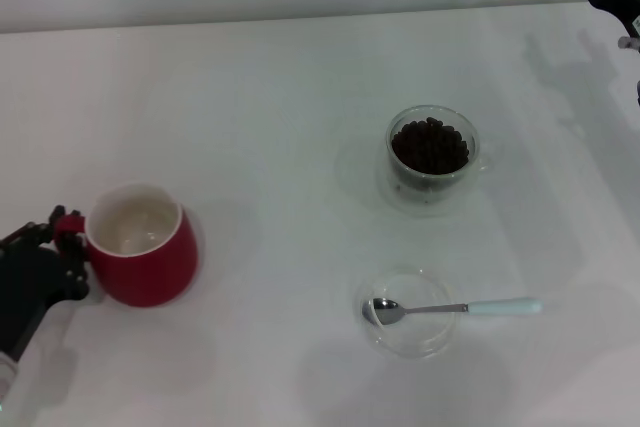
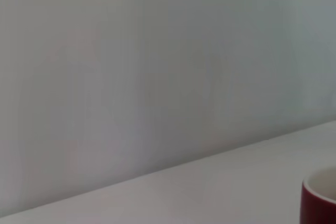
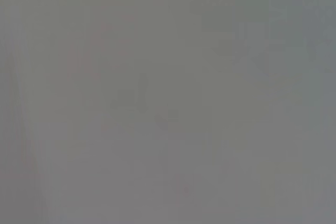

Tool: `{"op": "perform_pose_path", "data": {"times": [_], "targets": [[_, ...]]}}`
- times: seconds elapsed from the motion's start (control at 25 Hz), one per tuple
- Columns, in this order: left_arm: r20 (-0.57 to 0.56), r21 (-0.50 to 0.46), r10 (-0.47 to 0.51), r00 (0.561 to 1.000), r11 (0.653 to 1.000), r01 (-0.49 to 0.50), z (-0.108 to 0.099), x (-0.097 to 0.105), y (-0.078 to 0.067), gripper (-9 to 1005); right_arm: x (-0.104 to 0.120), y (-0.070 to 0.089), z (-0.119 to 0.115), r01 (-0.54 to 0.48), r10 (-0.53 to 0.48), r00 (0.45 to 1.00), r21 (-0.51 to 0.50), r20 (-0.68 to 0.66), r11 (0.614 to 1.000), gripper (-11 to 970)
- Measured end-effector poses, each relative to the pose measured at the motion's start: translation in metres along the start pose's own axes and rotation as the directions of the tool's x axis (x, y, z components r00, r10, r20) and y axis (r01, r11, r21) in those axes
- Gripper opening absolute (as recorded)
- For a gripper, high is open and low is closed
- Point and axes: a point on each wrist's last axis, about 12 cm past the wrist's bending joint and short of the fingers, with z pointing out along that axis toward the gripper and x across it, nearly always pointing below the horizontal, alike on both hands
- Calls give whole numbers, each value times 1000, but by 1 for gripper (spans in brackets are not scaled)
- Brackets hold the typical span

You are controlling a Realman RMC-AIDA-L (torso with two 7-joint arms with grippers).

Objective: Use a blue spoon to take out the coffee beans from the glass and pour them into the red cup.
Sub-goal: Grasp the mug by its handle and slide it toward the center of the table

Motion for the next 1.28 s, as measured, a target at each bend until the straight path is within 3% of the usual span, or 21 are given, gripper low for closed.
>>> {"op": "perform_pose_path", "data": {"times": [0.4,0.68,1.28], "targets": [[6,77,22,1000,997,-23,22,-11,-24,93,-1,0,1,5,-5,1000,-6,1,1000,870],[-4,154,32,999,988,-31,26,-13,-40,106,-3,-3,1,12,-12,1000,-3,3,1000,870],[-18,121,-16,1000,993,18,8,-5,-43,145,-5,-6,1,24,-24,1000,-8,3,1000,870]]}}
